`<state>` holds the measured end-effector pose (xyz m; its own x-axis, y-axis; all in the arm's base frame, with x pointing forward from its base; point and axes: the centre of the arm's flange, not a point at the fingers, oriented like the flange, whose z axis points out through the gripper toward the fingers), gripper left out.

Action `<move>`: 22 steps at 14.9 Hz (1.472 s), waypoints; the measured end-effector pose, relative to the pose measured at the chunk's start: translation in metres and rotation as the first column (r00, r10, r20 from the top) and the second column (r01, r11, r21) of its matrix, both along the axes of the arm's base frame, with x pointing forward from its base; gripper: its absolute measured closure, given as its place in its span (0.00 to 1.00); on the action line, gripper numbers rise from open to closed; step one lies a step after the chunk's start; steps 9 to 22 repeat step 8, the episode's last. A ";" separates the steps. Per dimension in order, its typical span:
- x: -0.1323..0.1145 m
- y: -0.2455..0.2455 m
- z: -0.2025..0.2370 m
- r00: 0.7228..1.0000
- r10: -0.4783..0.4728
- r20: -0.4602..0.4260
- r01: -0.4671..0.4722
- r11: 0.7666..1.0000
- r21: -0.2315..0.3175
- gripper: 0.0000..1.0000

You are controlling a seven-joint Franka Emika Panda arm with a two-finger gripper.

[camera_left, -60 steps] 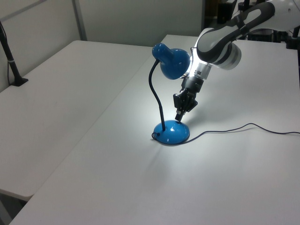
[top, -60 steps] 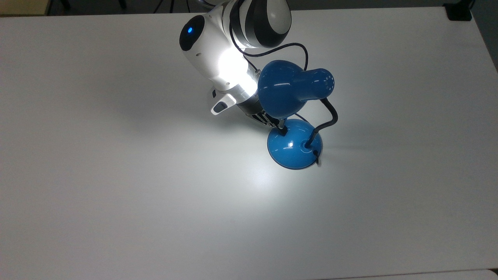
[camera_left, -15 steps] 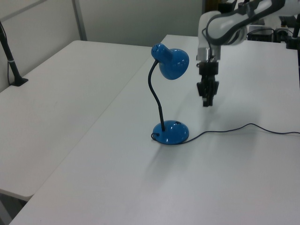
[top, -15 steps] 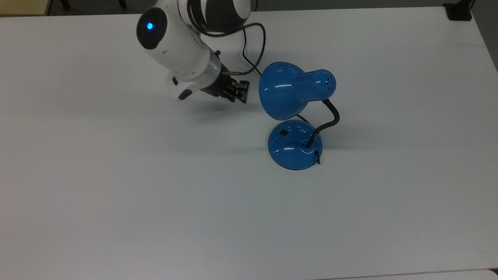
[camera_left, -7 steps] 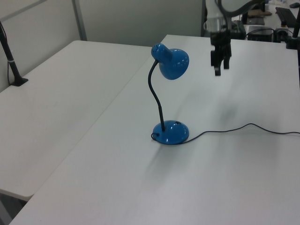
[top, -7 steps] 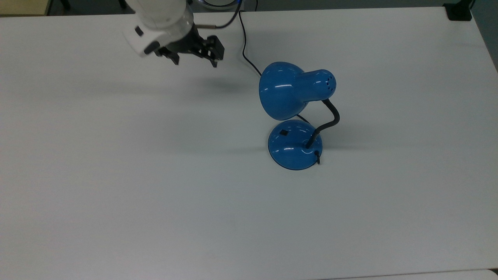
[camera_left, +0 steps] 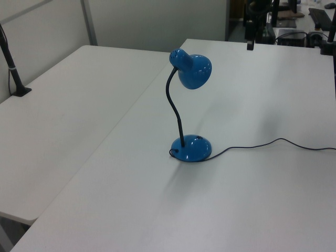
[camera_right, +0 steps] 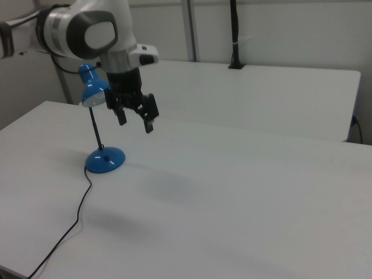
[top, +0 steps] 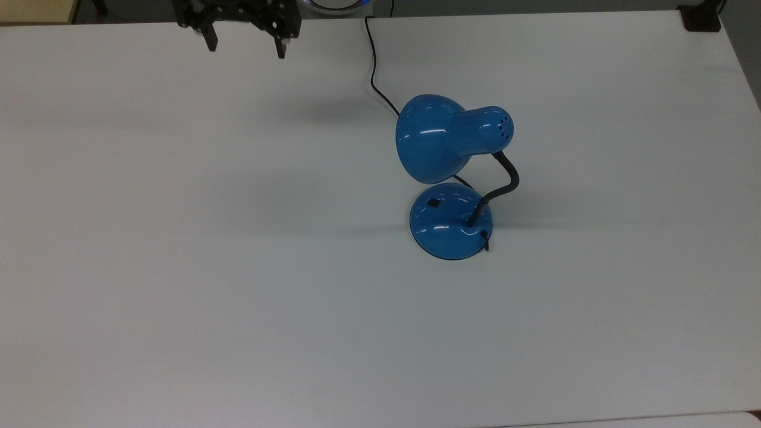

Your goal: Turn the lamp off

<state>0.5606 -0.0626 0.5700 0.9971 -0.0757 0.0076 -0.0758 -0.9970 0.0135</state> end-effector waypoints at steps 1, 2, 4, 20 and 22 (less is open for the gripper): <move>0.000 0.001 0.006 1.000 0.009 0.014 -0.009 1.000 -0.002 0.00; 0.001 0.002 0.010 0.999 0.017 0.029 -0.017 1.000 -0.004 0.00; 0.004 0.007 0.013 0.998 0.037 0.049 -0.037 0.999 -0.007 0.00; 0.005 0.016 0.014 0.997 0.052 0.054 -0.052 0.999 -0.008 0.00; 0.005 0.016 0.014 0.997 0.052 0.054 -0.052 0.999 -0.008 0.00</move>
